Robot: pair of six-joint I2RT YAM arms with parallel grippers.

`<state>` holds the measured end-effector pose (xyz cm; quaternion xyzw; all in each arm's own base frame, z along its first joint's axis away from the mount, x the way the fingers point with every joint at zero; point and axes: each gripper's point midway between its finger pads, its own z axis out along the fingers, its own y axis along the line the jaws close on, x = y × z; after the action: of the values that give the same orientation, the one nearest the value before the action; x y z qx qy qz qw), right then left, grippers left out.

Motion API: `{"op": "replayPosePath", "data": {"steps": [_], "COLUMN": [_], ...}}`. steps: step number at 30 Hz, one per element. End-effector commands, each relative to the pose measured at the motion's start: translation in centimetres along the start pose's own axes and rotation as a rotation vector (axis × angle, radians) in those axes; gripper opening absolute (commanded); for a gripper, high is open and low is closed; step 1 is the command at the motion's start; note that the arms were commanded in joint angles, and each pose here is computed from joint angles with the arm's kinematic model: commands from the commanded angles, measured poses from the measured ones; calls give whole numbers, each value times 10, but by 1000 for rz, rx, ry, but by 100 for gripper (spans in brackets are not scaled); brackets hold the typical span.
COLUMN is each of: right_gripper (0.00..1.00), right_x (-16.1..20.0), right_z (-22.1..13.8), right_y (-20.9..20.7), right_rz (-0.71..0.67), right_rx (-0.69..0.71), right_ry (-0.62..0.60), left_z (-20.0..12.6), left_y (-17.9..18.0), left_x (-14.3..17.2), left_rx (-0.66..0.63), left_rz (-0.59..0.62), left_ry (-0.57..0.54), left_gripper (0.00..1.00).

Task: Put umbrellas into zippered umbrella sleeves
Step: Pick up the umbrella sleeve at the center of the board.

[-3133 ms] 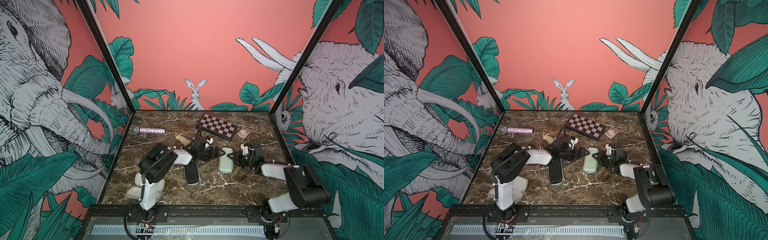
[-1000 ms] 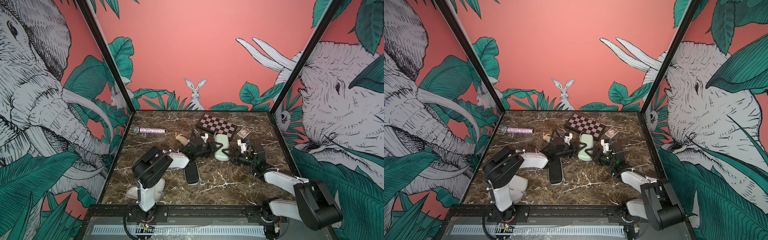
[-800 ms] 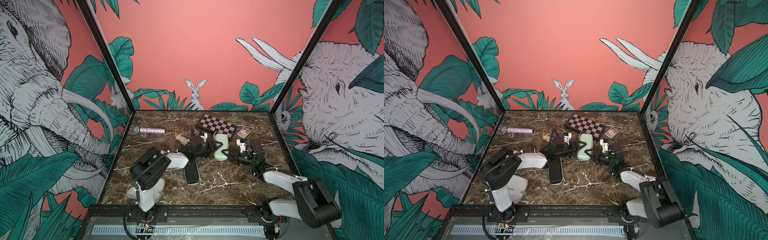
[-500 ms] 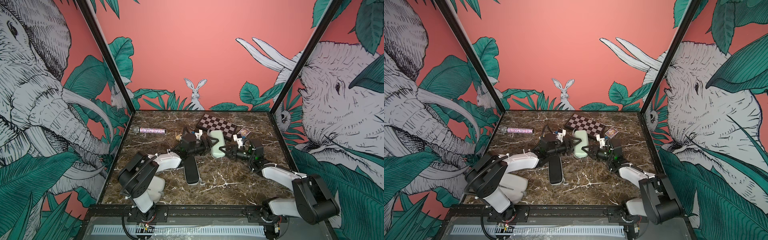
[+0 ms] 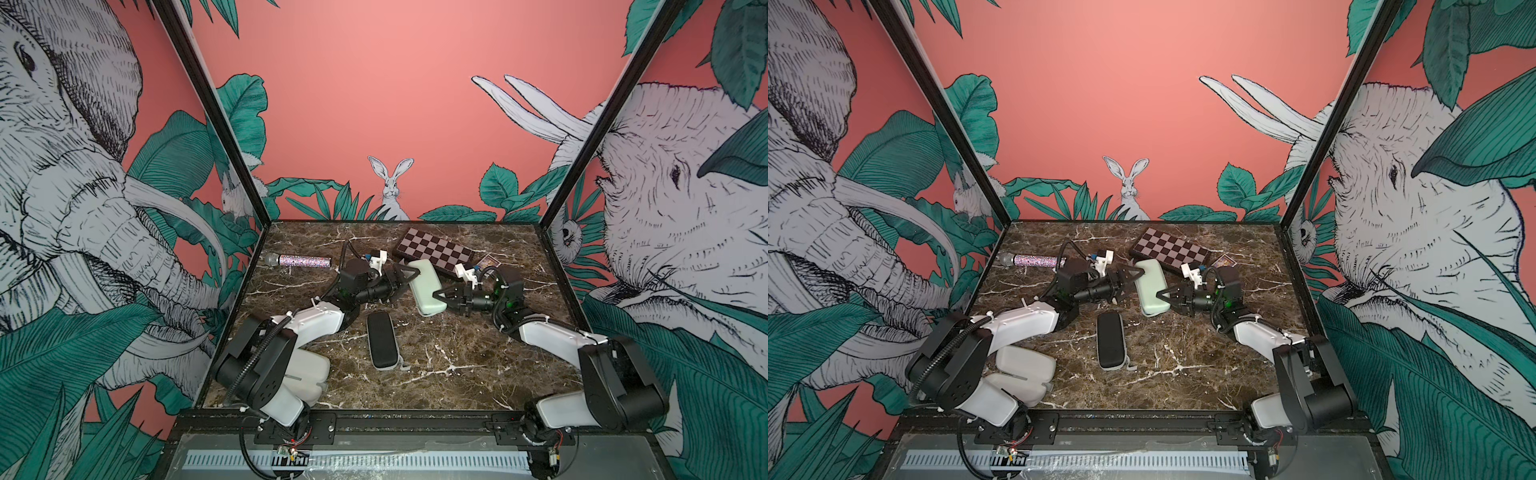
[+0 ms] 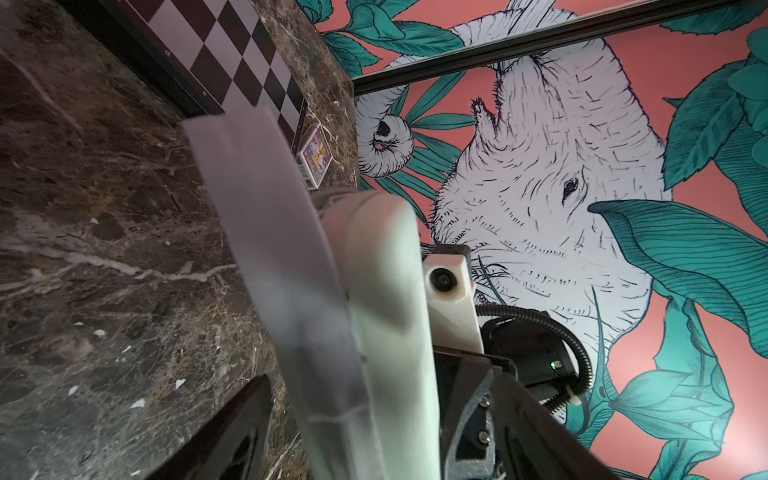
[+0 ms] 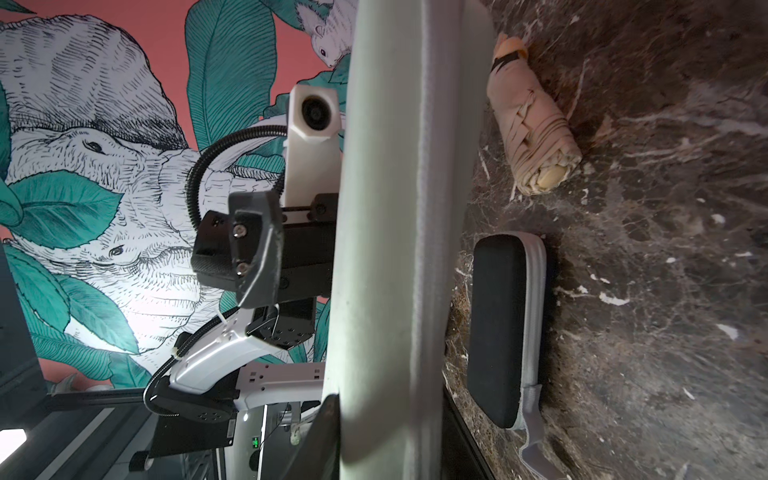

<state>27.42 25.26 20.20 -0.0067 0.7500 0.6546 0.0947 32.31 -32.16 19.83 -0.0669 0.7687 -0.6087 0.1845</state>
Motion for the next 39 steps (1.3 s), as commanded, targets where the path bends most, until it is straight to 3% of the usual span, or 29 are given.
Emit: {"op": "replayPosePath", "data": {"steps": [1,7,12,19,23,26,31,34,39], "right_gripper": [29,29,32,64,71,72,68,63,52], "right_x": [5,15,14,-3,-14,-17,-19,-13,-6], "right_z": [3,10,11,1,-11,-18,-35,-43,-43], "right_y": [45,45,43,21,7,-11,-39,-33,-7], "right_rz": [-169,-179,-178,-139,-105,-82,-87,-202,-402], "right_rx": [-107,-110,-95,-12,42,126,331,492,588], "right_ry": [58,105,110,22,-70,-151,-380,-504,-629], "left_z": [4,9,11,5,-4,-21,-53,-61,-62], "left_y": [-13,-23,-23,-7,5,20,19,-6,-44], "left_x": [1,-4,-4,-25,-52,-76,-103,-110,-111], "left_rx": [41,96,101,79,31,-57,-255,-296,-313], "left_rz": [13,-7,-13,-76,-99,-113,3,125,293], "left_ry": [44,41,50,-55,-218,-399,-638,-711,-762], "left_gripper": [82,71,50,29,22,19,17,18,18]}}
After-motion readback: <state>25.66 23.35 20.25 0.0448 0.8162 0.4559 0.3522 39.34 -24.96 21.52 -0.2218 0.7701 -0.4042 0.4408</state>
